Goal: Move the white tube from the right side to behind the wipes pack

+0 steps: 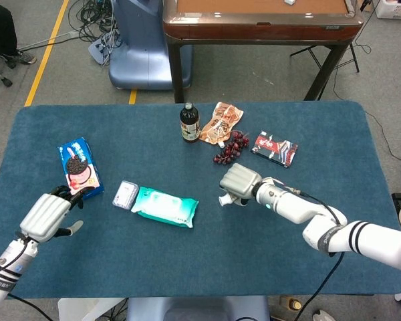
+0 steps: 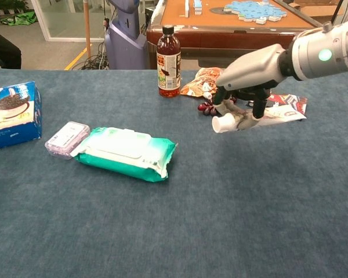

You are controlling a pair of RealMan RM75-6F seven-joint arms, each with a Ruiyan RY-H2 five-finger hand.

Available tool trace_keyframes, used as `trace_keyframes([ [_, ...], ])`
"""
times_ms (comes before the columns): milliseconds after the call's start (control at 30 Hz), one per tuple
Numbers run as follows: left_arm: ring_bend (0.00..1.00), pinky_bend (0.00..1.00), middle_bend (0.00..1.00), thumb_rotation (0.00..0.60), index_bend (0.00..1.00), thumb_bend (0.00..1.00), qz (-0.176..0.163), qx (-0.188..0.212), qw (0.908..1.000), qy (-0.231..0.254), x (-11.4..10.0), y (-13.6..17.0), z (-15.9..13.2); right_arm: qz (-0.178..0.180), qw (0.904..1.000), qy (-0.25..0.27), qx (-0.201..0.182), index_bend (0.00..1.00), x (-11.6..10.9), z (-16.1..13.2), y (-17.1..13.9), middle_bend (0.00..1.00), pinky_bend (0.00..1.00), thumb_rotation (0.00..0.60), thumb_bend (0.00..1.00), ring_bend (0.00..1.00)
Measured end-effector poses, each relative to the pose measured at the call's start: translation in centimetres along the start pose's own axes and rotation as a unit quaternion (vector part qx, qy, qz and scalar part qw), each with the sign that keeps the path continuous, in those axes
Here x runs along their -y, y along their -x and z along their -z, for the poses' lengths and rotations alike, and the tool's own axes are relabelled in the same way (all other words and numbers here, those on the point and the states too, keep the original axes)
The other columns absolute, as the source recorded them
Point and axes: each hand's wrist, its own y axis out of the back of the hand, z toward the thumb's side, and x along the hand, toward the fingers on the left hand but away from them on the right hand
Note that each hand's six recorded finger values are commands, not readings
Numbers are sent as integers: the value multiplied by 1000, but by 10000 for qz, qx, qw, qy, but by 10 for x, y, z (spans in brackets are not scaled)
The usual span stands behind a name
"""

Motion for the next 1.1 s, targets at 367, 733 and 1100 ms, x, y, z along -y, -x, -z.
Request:
trace_keyframes([
  [367, 499, 254, 540, 600, 26, 246, 805, 995, 9901, -569, 8, -49, -46, 0, 9982, -531, -295, 848, -40, -30, 24, 771, 674, 600, 874, 762],
  [733, 521, 266, 569, 600, 3, 246, 1192, 1532, 9777, -797, 19, -71, -91, -30, 9971, -680, -354, 849, -55, -55, 48, 772, 674, 600, 877, 772],
  [1100, 524, 265, 575, 600, 0, 246, 1465, 1841, 9693, -722, 26, -88, -128, 9, 9968, -748, -284, 850, -63, -73, 64, 773, 674, 600, 878, 778],
])
